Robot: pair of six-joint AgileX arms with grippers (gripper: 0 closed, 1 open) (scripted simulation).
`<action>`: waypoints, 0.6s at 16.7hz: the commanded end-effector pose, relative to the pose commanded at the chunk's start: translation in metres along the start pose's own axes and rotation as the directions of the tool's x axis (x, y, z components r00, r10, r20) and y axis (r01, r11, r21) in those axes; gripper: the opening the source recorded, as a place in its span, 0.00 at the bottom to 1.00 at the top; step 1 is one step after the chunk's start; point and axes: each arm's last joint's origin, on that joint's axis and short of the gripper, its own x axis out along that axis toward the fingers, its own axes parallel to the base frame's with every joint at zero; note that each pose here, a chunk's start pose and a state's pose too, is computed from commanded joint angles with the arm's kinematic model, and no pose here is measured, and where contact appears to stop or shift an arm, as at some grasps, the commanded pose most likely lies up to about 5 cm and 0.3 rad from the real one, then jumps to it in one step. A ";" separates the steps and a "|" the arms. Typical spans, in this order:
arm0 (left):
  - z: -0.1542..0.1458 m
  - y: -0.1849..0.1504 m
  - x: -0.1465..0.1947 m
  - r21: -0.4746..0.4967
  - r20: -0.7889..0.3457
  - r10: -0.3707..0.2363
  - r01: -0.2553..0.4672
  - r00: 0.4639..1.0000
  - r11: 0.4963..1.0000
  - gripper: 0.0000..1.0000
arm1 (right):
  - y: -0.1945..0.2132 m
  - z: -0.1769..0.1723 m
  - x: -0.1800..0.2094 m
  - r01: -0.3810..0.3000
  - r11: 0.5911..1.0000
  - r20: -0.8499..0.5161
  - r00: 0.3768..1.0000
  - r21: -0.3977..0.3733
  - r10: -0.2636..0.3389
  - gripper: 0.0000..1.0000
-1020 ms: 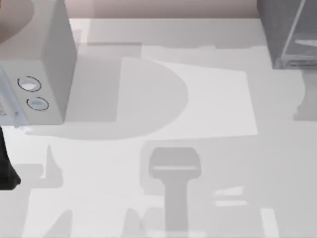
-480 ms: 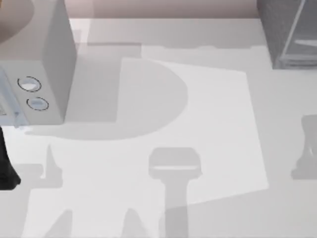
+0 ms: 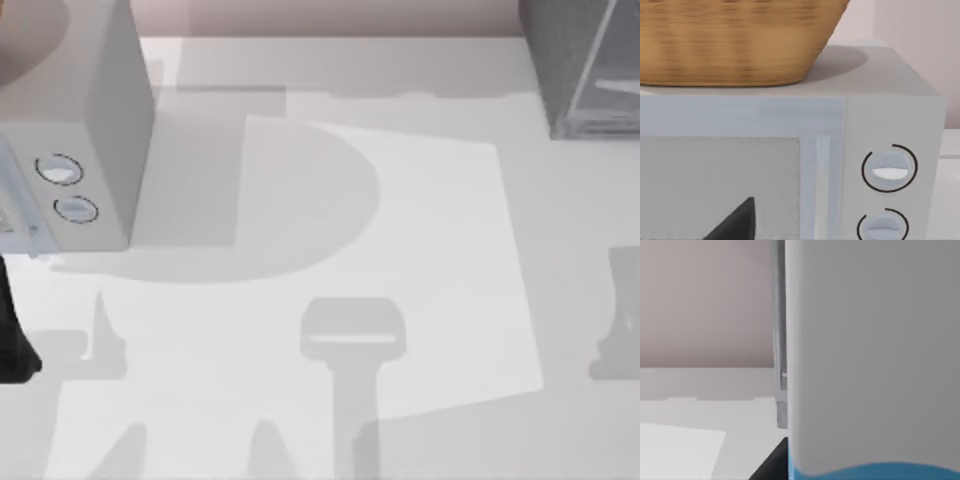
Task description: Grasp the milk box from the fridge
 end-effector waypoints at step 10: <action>0.000 0.000 0.000 0.000 0.000 0.000 0.000 1.000 1.000 1.00 | 0.017 0.046 0.025 -0.151 0.988 0.043 0.988 -0.009 0.151 0.00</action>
